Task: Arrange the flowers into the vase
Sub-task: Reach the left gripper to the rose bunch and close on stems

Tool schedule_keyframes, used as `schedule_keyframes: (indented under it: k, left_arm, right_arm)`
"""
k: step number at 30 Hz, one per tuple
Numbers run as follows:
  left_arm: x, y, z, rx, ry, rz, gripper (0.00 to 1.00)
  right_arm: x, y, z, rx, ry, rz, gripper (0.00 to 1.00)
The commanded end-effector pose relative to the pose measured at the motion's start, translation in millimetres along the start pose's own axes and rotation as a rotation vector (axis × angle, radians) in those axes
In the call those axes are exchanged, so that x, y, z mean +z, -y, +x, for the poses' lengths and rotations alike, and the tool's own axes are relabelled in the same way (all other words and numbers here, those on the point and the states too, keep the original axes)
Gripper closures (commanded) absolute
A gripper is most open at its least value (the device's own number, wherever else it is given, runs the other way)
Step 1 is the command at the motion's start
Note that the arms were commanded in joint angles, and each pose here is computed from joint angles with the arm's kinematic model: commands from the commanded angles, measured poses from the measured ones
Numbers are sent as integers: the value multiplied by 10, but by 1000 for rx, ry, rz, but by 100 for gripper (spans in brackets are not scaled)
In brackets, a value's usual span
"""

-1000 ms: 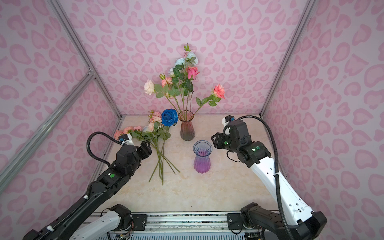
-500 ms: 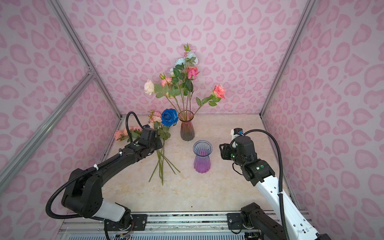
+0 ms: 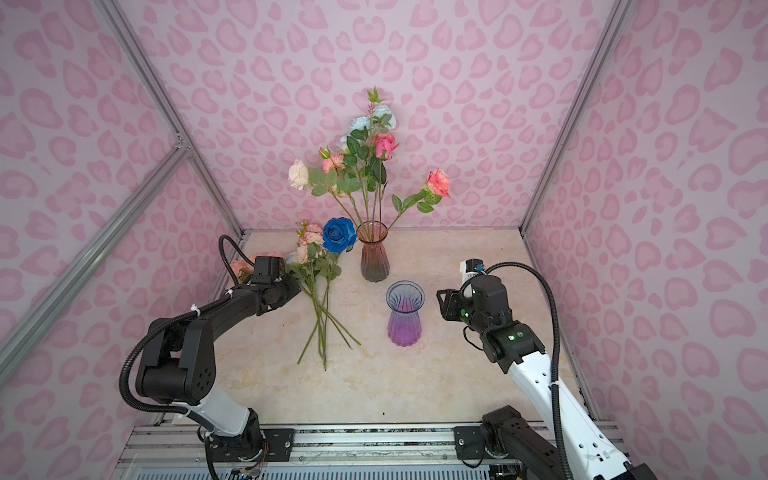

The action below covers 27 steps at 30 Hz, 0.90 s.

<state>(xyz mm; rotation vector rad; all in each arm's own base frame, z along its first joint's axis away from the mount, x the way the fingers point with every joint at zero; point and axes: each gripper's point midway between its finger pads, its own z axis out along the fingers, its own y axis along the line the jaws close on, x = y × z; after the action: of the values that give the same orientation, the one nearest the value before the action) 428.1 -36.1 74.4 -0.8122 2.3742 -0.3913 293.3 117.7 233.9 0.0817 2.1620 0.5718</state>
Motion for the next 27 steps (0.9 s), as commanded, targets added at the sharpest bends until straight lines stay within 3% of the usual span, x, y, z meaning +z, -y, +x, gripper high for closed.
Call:
schedule_keyframes:
  k: [1, 10, 18, 20, 27]
  left_arm:
    - [75, 140, -165, -53, 2, 114, 56]
    - [330, 152, -229, -60, -15, 161, 60]
    - [443, 44, -219, -66, -8, 120, 63]
    - [495, 30, -203, -66, -16, 113, 69]
    - [613, 55, -285, -25, -10, 100, 78]
  right_arm:
    - [-25, 25, -56, -4, 47, 3, 56]
    - [-22, 103, -18, 16, 59, 2, 57]
    - [-46, 153, -36, 24, 67, 16, 57]
    - [-37, 161, -30, 29, 66, 16, 57]
    - [19, 148, 41, 17, 36, -4, 61]
